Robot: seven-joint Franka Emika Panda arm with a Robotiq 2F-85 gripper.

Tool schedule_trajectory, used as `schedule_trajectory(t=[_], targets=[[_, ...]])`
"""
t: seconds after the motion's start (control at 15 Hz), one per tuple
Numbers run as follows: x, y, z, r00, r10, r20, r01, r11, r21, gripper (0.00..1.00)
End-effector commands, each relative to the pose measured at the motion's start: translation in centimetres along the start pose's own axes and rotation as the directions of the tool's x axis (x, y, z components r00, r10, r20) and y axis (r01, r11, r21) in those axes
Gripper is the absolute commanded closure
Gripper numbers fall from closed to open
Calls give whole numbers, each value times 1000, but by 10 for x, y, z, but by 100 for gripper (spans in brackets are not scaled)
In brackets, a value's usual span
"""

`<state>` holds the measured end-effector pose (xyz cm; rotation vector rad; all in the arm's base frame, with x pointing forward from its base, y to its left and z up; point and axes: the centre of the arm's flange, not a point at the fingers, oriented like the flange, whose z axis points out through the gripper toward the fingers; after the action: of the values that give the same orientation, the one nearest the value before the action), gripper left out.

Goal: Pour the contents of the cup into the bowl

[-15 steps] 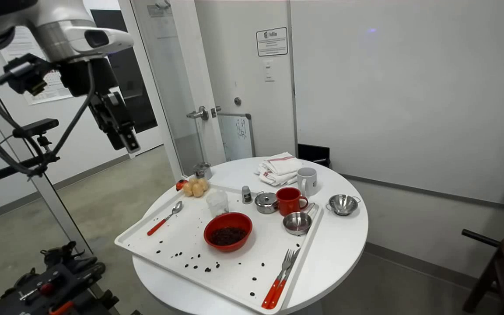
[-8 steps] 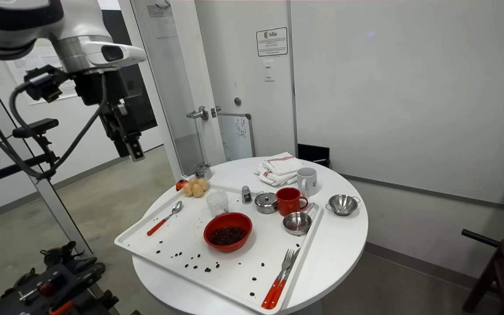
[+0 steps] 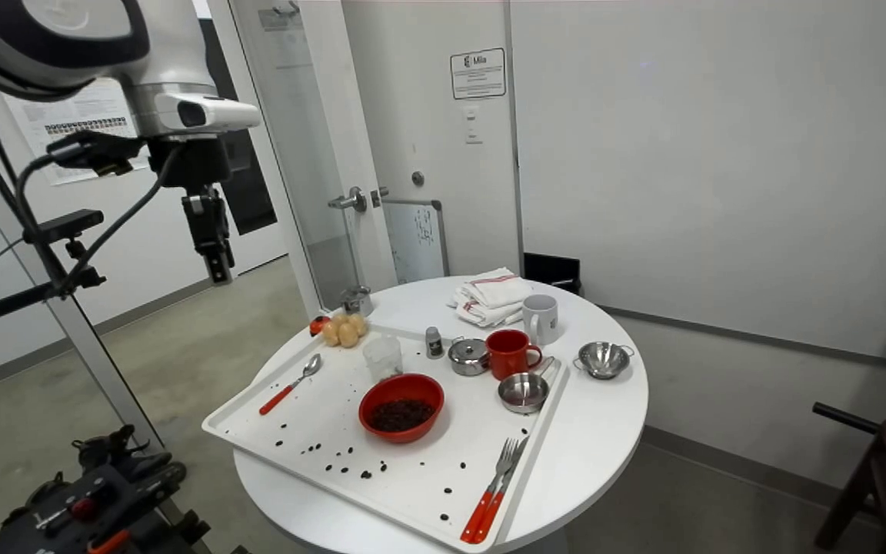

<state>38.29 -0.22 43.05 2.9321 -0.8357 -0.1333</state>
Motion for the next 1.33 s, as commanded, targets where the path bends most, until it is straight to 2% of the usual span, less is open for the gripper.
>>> schedule_trajectory(t=[0.0, 0.27, 0.47, 0.53, 0.67, 0.8, 0.87, 0.93, 1.27], targets=[[34, -51, -2, 982, 170, 86, -174, 983, 52, 0], [66, -96, -4, 928, 349, 130, -364, 924, 120, 0], [91, -126, -5, 863, 482, 152, -502, 850, 161, 0], [67, -98, 0, 905, 407, 121, -422, 896, 137, 0], [79, -112, 2, 882, 451, 135, -468, 873, 141, 0], [84, -116, 4, 875, 462, 141, -480, 866, 138, 0], [87, -116, 6, 836, 537, 113, -548, 824, 142, 0], [91, -117, 8, 784, 606, 130, -620, 772, 143, 0], [111, -135, 25, 606, 777, 169, -793, 575, 201, 0]])
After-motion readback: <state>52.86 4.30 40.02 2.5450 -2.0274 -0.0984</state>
